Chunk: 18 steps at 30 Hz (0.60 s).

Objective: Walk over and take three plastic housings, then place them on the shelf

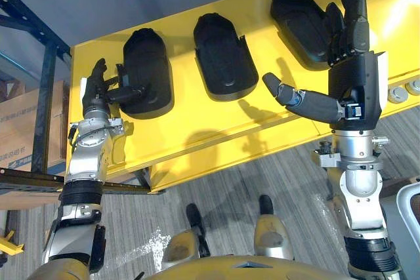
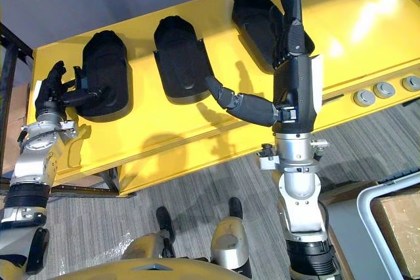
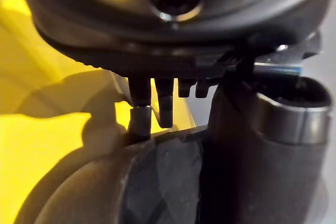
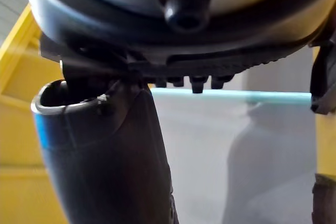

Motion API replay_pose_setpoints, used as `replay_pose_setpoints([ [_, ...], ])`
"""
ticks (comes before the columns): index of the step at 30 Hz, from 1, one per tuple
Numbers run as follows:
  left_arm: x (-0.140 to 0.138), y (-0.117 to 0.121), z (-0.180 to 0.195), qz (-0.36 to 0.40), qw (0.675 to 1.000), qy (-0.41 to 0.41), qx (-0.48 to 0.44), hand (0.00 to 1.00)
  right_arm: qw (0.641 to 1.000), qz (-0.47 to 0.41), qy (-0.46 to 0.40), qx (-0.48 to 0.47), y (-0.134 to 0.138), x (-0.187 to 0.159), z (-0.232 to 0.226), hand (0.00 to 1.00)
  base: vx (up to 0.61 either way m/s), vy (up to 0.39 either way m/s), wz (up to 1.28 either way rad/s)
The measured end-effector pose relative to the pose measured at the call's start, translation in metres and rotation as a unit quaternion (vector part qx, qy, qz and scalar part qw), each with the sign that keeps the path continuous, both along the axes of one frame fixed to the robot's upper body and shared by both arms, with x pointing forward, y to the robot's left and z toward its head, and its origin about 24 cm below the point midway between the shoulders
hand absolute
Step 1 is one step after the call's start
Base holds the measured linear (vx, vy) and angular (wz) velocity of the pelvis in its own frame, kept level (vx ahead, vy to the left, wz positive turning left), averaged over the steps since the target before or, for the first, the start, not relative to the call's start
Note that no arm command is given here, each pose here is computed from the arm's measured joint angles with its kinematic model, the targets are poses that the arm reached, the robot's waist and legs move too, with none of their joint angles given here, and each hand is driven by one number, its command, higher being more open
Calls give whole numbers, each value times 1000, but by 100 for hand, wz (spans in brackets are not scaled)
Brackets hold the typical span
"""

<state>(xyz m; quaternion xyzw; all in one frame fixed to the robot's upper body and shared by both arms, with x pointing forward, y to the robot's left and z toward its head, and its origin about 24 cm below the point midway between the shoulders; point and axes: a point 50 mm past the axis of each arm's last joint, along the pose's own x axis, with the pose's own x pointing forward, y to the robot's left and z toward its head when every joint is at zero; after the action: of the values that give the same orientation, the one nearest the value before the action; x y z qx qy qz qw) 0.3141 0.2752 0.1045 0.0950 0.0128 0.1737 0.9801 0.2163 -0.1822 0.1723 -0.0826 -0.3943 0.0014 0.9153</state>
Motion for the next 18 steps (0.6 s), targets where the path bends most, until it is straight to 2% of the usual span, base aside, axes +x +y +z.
replay_pose_setpoints([
  [5, -19, -16, -13, -18, 1000, 10, 6, 100, 1000, -11, 13, 24, 1, -1, -7, 100, 19, -5, 9],
  [9, -27, -27, -5, -23, 999, -24, 0, 100, 999, -34, 23, 32, 1, 1, -14, 100, 0, 0, 0],
  [12, -35, -40, 26, -34, 991, -124, -18, 100, 997, -50, 52, 36, -2, 2, -27, 100, -7, 1, -1],
  [14, -45, -51, 54, -46, 970, -234, -46, 100, 996, -59, 67, 25, -4, 1, -34, 100, -21, 6, -5],
  [17, -62, -60, 77, -55, 940, -334, -51, 100, 996, -58, 71, 23, -8, 2, -35, 100, -13, 2, -7],
  [18, -64, -60, 78, -52, 936, -345, -49, 100, 995, -56, 73, 26, -10, 2, -34, 100, -4, 1, -9],
])
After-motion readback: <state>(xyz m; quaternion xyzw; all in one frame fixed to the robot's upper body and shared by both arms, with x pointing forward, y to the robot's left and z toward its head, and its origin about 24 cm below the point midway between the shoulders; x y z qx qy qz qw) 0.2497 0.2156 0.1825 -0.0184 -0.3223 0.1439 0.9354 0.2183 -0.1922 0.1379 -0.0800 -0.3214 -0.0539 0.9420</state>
